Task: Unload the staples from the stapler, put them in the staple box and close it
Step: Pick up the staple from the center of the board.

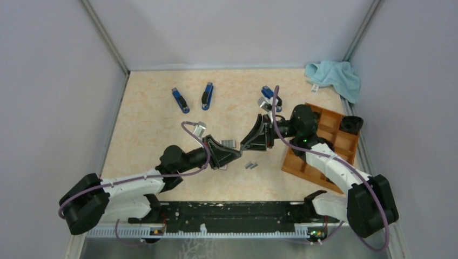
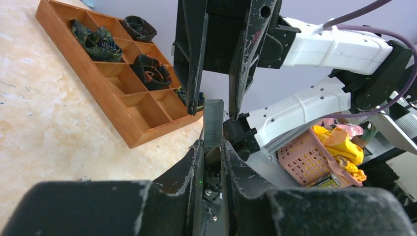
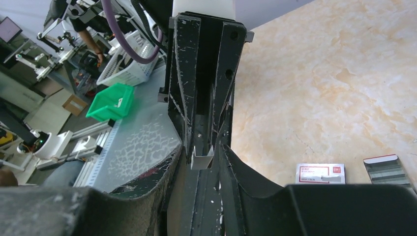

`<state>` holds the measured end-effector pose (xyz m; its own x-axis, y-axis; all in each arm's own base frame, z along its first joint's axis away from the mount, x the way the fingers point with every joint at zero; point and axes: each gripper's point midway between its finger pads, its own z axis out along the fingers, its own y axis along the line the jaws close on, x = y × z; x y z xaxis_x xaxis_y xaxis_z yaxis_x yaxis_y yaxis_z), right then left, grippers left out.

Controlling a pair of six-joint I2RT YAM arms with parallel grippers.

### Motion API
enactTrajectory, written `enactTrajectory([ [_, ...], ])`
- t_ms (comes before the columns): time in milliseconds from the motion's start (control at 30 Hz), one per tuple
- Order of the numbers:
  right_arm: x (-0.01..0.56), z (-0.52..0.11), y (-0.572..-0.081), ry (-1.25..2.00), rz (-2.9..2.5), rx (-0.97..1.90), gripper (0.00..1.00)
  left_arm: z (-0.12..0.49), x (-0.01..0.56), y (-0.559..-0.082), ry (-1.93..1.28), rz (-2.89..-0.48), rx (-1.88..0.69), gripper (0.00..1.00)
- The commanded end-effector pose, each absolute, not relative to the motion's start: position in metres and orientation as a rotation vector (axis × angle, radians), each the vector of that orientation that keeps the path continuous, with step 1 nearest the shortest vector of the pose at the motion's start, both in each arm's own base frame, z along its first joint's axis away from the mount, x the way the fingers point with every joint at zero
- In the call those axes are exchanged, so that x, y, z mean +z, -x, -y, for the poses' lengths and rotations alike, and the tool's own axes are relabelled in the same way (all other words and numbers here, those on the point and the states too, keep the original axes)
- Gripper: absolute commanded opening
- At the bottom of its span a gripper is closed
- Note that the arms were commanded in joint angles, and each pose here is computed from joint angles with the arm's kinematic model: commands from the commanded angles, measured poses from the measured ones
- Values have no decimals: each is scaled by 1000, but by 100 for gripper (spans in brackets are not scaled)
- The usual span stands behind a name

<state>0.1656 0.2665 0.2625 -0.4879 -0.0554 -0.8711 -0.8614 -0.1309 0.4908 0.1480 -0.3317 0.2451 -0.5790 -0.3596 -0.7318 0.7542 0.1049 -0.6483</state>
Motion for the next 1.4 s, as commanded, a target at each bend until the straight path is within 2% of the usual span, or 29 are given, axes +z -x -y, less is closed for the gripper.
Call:
enactTrajectory([
  [0,267,-269,-161,1090,-1480,1680,32,328,252,-147,-404,-1469,-1633,23],
  [133,267,-269,-160,1099,-1477,1684,31,328,252,-146,-406,-1468,-1636,23],
  [333,267,-271,-155,1118,-1467,1693,23,329,252,-147,-406,-1468,-1637,23],
  [533,269,-271,-154,1129,-1455,1692,9,329,252,-148,-404,-1469,-1637,23],
  [600,269,-271,-154,1129,-1454,1691,7,328,251,-149,-401,-1472,-1633,29],
  [767,269,-271,-157,1131,-1454,1668,6,323,248,-150,-394,-1484,-1610,51],
  [833,264,-272,-161,1127,-1488,1640,6,317,240,-155,-384,-1514,-1553,54],
  [933,257,-271,-170,1131,-1522,1546,6,299,218,-171,-340,-1623,-1376,53],
  [1100,253,-266,-186,1128,-1551,1385,6,250,172,-209,-237,-1869,-934,52],
  [1200,250,-263,-194,1125,-1563,1310,7,232,153,-233,-224,-1975,-785,50],
  [1367,249,-258,-199,1109,-1570,1262,7,219,118,-283,-231,-2135,-627,36],
])
